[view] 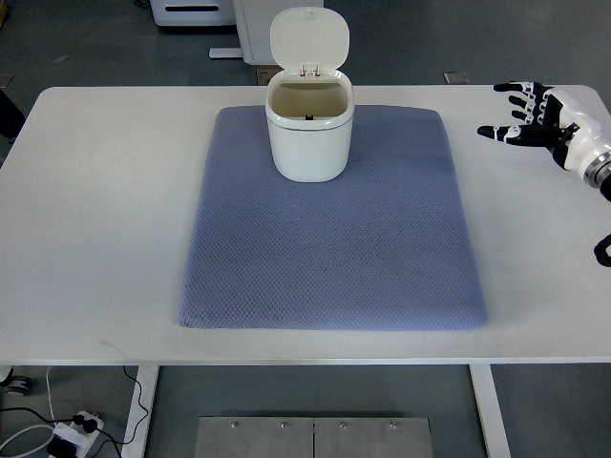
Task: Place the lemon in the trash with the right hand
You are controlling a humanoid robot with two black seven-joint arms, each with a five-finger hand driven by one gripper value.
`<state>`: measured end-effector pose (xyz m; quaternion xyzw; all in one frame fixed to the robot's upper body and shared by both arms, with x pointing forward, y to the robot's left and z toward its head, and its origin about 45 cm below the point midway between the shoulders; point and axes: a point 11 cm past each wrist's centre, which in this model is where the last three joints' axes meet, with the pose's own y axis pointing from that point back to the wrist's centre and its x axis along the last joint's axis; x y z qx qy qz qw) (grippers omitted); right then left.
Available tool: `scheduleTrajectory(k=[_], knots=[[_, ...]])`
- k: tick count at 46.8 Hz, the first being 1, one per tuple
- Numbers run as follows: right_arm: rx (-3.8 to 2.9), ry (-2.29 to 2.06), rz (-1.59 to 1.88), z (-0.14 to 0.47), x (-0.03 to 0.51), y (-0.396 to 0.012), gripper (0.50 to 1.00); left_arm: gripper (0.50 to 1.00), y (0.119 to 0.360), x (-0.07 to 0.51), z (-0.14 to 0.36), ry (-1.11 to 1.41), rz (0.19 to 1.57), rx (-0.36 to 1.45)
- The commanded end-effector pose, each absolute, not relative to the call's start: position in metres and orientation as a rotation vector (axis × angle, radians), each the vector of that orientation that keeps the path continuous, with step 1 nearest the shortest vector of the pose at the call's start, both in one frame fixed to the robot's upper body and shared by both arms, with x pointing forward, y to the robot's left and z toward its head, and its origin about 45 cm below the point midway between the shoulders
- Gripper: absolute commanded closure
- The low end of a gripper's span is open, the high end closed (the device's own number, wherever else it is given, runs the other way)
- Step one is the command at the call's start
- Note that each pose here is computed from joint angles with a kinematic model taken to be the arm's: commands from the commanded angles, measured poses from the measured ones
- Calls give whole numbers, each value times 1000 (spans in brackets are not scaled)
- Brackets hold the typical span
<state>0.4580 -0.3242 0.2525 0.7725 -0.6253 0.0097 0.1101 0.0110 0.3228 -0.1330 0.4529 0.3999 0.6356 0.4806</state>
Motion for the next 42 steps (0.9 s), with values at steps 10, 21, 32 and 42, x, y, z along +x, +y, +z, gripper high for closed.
scheduleTrajectory(k=[10, 21, 32, 42], knots=[[2192, -2048, -262, 214, 473, -332, 500, 500, 323, 11, -133, 976, 1550, 1106], [2264, -2118, -415, 209, 477, -324, 500, 500, 323, 11, -133, 976, 1550, 1106], [2262, -2279, -598, 201, 479, -330, 500, 500, 323, 11, -133, 975, 1550, 1105], [2271, -2262, -622, 195, 478, -326, 500, 500, 323, 11, -133, 975, 1550, 1105]])
